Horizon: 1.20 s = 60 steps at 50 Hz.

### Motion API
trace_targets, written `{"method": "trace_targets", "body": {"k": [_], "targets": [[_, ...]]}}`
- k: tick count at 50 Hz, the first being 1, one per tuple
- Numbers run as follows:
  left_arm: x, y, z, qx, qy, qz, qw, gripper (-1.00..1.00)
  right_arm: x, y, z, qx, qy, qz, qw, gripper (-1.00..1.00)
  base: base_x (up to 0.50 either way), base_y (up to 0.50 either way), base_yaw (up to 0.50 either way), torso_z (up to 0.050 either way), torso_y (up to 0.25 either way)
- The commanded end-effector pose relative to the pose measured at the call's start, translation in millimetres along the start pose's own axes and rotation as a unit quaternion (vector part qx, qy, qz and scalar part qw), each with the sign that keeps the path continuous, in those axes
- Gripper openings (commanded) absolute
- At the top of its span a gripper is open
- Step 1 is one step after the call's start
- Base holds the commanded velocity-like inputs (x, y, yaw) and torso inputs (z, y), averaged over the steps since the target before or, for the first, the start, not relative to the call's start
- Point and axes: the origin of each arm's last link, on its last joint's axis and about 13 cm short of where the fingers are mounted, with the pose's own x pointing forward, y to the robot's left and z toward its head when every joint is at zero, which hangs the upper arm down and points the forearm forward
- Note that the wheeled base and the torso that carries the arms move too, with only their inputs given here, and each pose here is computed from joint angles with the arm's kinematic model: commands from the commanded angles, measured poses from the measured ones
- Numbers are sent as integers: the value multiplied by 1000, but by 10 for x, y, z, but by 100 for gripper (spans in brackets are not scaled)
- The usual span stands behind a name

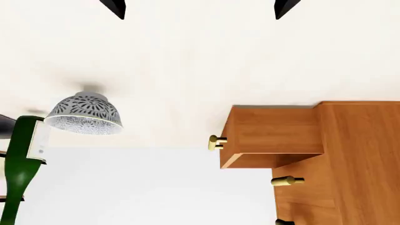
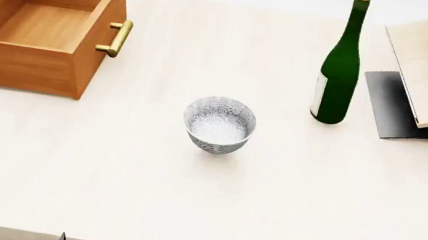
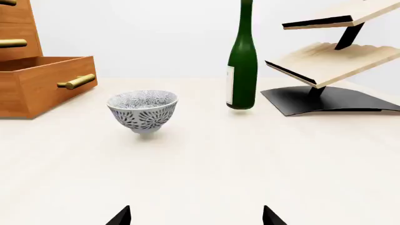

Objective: Put the bowl in the bottom drawer of the cabinet and close it.

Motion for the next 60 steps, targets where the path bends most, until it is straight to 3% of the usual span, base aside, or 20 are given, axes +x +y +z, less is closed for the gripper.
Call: {"method": "trace_targets", "body": {"k": [1,11,13,14,16,17,22,24,27,35,44,50,60], "targets": [[5,2,-11,1,1,3,1000,100,-16,-2,-1,-9,1,5,1000,100,0,0,0,0,0],[1,-3,-8,2,0,6,1000,100,-10,8,-13,-15,8,9,1000,100,0,0,0,0,0],[13,0,20,-25,8,3,1000,100,-12,9,-15,-15,7,9,1000,100,0,0,0,0,0],[8,22,59,5,-9,14,1000,100,-13,20,-26,-20,9,13,1000,100,0,0,0,0,0],[-68,28,185,-4,-9,7,1000,100,-9,25,-11,-20,7,13,1000,100,0,0,0,0,0],[-102,30,225,16,-21,4,1000,100,-10,30,5,-17,-4,19,1000,100,0,0,0,0,0],[-415,63,345,18,-29,15,999,100,-27,48,83,-26,-10,26,999,100,0,0,0,0,0],[-544,82,345,27,-36,18,999,100,-32,51,121,-49,-7,24,999,100,0,0,0,0,0],[-648,99,340,25,-32,22,999,100,-56,57,237,-31,2,38,999,100,0,0,0,0,0],[-909,142,247,19,-16,29,999,100,-101,25,741,-50,-6,43,998,100,0,0,0,0,0],[-920,144,206,4,-12,29,999,100,-177,32,1330,-50,-41,49,997,100,0,0,0,0,0],[-928,144,206,-1,-14,26,1000,100,-192,29,1549,-27,-55,40,997,100,0,0,0,0,0],[-923,145,208,-2,-16,23,1000,100,-212,-6,1795,-25,-81,46,995,100,0,0,0,0,0]]}}
